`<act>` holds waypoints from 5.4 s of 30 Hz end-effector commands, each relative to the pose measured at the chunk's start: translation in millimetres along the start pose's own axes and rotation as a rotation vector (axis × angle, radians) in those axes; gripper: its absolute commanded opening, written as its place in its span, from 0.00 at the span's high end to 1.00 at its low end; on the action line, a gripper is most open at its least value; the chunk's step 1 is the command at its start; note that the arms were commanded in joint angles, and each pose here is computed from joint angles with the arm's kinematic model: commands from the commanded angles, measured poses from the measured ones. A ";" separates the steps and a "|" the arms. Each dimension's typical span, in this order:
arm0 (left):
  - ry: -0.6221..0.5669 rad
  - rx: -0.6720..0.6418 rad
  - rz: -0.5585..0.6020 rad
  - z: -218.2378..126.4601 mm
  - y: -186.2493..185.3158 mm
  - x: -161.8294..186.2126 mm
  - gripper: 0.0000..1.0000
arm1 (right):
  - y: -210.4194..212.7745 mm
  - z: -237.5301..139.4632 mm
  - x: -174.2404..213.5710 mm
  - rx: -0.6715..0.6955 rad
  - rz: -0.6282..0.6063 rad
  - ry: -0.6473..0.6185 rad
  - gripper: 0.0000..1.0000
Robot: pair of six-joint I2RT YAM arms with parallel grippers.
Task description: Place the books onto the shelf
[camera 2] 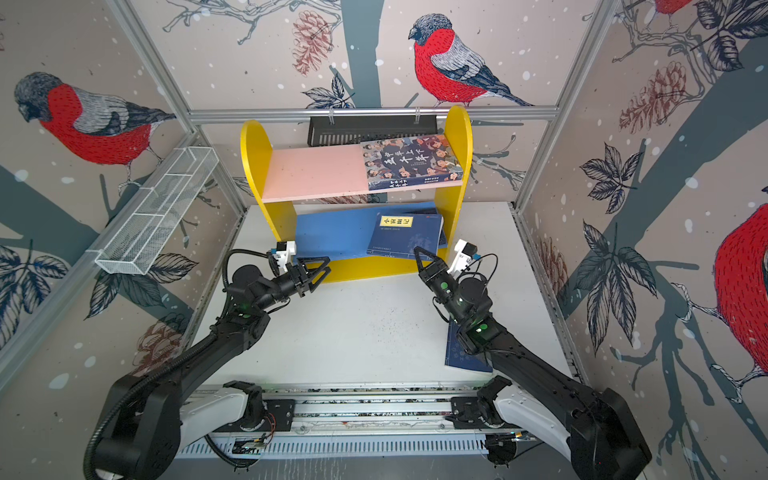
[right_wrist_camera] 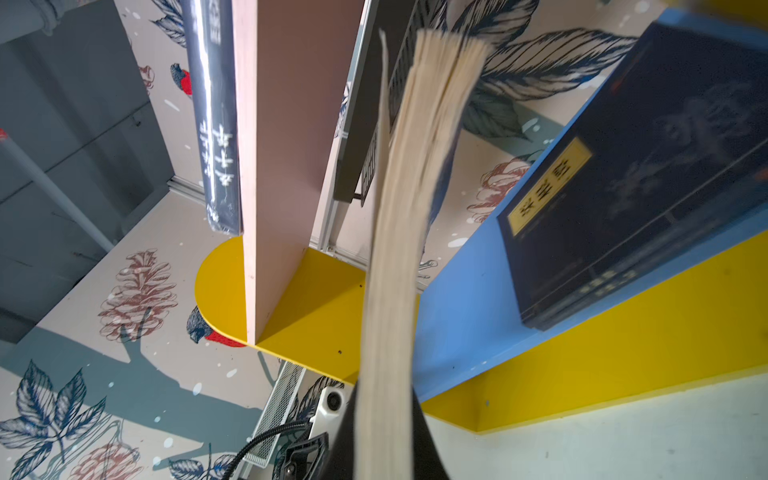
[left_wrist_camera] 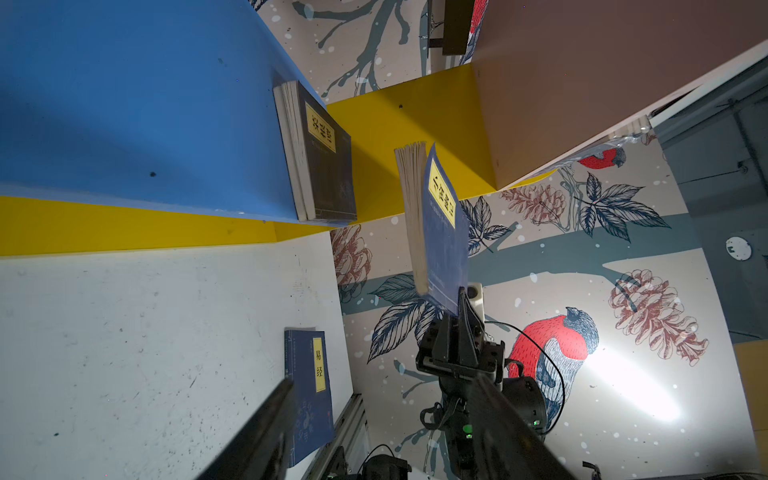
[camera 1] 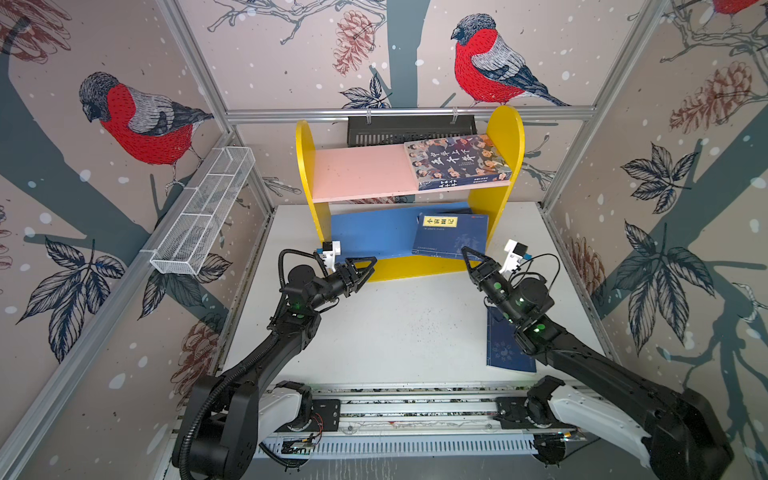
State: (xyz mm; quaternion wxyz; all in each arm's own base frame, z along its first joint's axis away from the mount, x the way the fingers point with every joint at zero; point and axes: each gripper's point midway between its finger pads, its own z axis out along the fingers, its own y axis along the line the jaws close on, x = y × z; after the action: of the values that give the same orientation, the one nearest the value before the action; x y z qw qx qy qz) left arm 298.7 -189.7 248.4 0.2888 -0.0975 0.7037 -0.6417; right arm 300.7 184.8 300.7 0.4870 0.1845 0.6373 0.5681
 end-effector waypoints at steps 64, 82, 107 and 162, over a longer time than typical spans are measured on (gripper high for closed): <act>0.290 0.384 0.007 90.4 -61.5 24.5 1.00 | 12.3 10.5 68.3 -0.157 0.071 0.312 0.96; 0.212 0.279 0.083 69.9 -37.9 16.4 0.57 | 27.3 7.9 35.7 -0.183 0.025 0.254 0.99; 0.145 0.186 0.193 34.8 -35.3 17.3 0.44 | -48.8 53.7 11.3 -0.029 0.163 0.248 0.99; 0.114 0.181 0.191 19.1 -39.2 22.1 0.38 | -113.5 65.6 4.4 0.105 0.374 0.153 0.52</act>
State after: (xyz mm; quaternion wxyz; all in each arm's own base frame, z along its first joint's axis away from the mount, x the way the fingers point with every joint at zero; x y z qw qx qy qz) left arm 282.9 -224.3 276.9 0.3094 0.0291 0.6675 -0.6767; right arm 390.6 194.0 199.5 0.3071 0.2762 0.6633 0.6241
